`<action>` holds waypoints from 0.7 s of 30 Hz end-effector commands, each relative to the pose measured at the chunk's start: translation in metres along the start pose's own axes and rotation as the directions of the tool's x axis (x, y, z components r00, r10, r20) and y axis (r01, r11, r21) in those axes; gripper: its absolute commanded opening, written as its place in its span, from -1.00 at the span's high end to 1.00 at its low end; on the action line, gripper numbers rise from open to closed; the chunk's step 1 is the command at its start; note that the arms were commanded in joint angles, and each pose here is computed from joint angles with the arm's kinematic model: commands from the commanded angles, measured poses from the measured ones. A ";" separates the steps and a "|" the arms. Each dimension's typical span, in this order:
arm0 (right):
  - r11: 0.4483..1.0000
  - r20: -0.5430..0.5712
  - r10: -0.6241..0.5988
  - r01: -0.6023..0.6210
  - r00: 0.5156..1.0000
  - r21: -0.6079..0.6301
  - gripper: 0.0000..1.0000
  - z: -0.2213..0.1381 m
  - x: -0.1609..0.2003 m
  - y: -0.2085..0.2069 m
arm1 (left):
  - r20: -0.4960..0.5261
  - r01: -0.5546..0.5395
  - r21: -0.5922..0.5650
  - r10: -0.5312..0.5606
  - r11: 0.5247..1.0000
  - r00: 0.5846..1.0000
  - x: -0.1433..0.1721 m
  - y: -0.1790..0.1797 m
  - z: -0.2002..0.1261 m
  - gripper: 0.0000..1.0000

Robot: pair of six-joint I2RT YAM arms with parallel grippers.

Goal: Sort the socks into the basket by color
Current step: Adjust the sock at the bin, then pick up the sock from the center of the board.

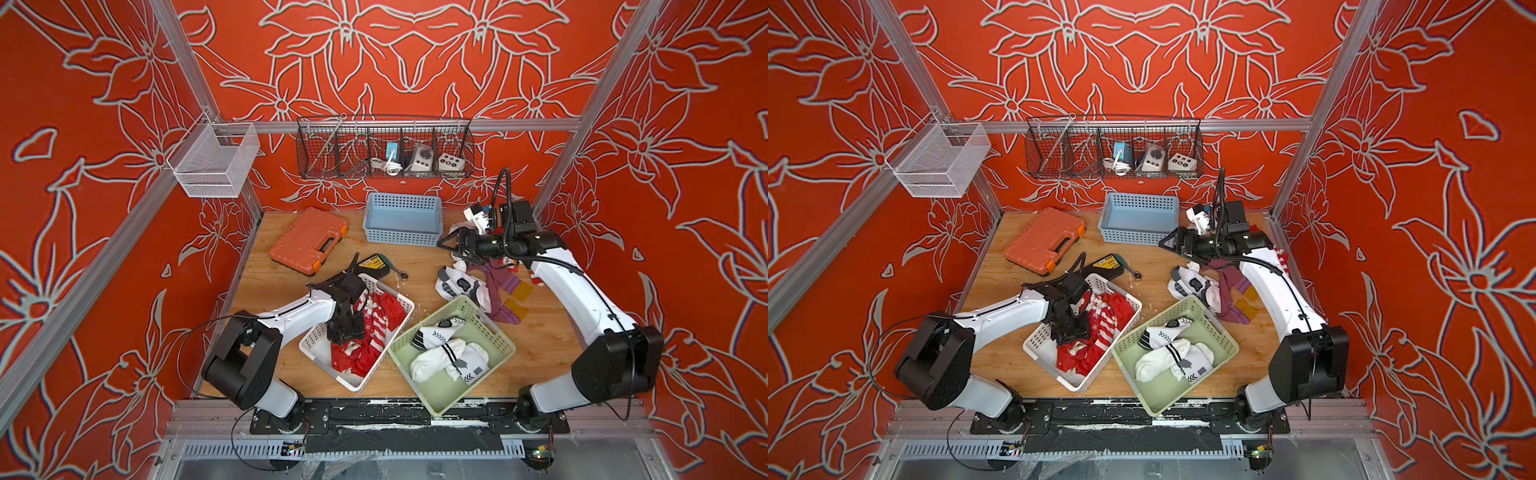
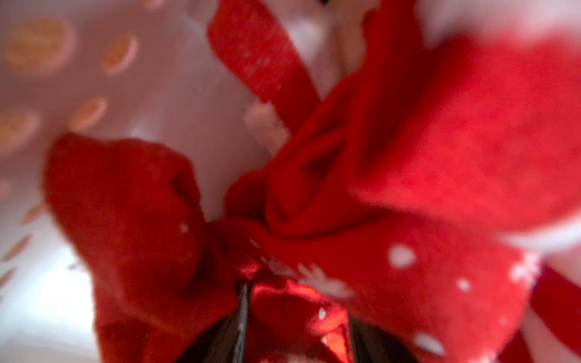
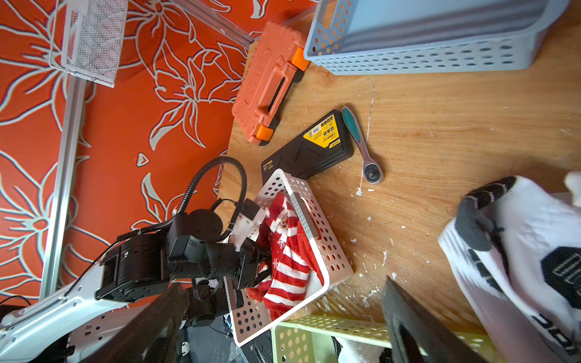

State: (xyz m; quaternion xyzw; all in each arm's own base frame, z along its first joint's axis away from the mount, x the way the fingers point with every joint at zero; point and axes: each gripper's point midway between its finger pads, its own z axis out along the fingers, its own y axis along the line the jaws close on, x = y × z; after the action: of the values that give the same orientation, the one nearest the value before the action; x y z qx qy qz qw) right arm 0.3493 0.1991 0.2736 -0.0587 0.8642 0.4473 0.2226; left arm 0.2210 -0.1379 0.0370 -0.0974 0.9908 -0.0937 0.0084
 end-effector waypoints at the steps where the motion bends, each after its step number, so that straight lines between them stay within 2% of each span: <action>1: 0.998 0.009 0.009 -0.010 1.000 0.067 -0.96 -0.004 -0.004 -0.017 | 0.065 -0.022 0.024 0.021 0.999 0.998 -0.008 -0.006 -0.026 -0.14; 12: 0.953 0.046 0.064 -0.074 0.997 0.292 -0.96 -0.012 -0.025 -0.081 | 0.241 -0.140 0.098 0.113 0.985 0.964 -0.015 -0.019 -0.096 -0.27; 17: 0.916 0.078 0.090 -0.114 0.993 0.385 -0.96 -0.014 -0.036 -0.114 | 0.434 -0.224 0.185 0.125 0.957 0.892 -0.028 -0.037 -0.143 -0.28; 21: 0.875 0.136 0.099 -0.152 0.986 0.460 -0.96 -0.022 -0.049 -0.143 | 0.531 -0.278 0.210 0.129 0.937 0.837 -0.039 -0.049 -0.173 -0.28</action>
State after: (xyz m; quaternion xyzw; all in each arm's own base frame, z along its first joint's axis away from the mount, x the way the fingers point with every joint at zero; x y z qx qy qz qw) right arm 0.4128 0.1155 0.2013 0.0566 0.9298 0.2881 0.2219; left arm 0.2483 -0.1439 0.1903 -0.0258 0.9500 -0.1943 0.2429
